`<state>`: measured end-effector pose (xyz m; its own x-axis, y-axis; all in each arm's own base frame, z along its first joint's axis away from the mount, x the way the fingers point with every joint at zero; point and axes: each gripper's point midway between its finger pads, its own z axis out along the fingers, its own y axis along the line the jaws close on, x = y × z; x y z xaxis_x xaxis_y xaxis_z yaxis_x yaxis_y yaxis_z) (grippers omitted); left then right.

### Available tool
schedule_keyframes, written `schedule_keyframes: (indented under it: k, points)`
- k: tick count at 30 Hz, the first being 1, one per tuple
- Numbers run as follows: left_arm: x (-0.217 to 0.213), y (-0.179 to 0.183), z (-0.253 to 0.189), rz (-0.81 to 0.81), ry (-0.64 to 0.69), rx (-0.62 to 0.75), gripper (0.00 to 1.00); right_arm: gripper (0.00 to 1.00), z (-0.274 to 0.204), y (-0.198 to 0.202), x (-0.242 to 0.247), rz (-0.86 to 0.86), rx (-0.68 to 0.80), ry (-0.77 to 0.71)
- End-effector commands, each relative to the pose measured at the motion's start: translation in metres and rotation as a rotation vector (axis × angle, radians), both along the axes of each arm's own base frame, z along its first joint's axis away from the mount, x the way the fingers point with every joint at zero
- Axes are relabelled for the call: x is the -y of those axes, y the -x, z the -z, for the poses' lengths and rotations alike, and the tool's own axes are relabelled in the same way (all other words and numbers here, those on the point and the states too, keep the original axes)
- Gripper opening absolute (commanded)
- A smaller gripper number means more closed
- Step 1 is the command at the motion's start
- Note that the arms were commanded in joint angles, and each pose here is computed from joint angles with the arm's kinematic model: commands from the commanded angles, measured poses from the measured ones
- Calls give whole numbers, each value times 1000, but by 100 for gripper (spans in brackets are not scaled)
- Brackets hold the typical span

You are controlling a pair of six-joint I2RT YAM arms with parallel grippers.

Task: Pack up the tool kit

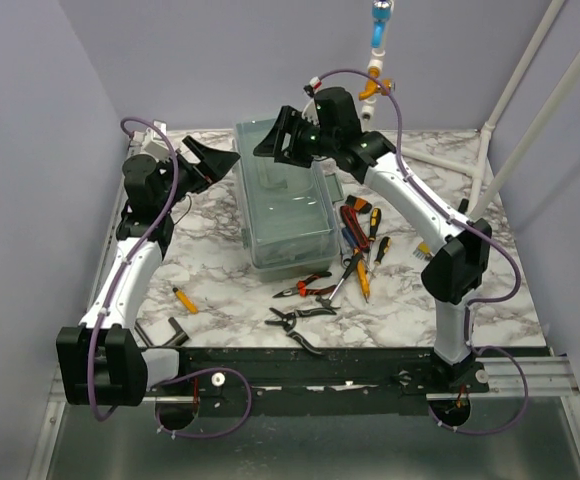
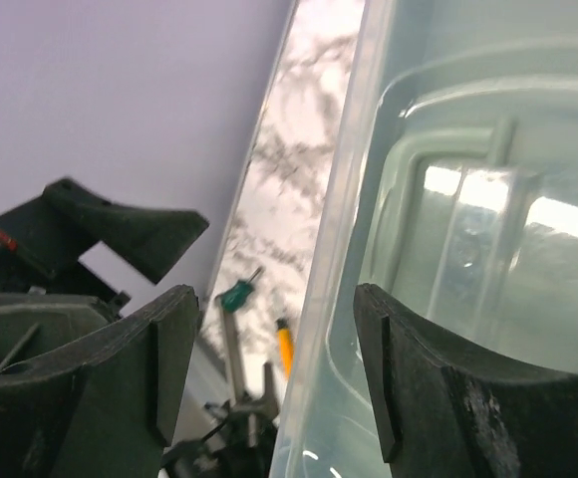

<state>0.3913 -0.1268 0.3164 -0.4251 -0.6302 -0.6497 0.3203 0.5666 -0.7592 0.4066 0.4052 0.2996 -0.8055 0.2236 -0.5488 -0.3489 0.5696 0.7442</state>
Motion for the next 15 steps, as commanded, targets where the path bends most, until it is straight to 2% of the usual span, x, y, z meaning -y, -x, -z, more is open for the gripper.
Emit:
schedule_keyframes:
  k: [1, 7, 15]
  points:
    - [-16, 7, -11, -113, -18, 61, 96, 71, 18, -15, 24, 134, 96, 262]
    - [-35, 18, -9, -230, -29, 82, 97, 71, 34, -15, 20, 200, 165, 445]
    - [-45, 29, -14, -277, -60, 115, 99, 72, 54, -12, 7, 221, 177, 528]
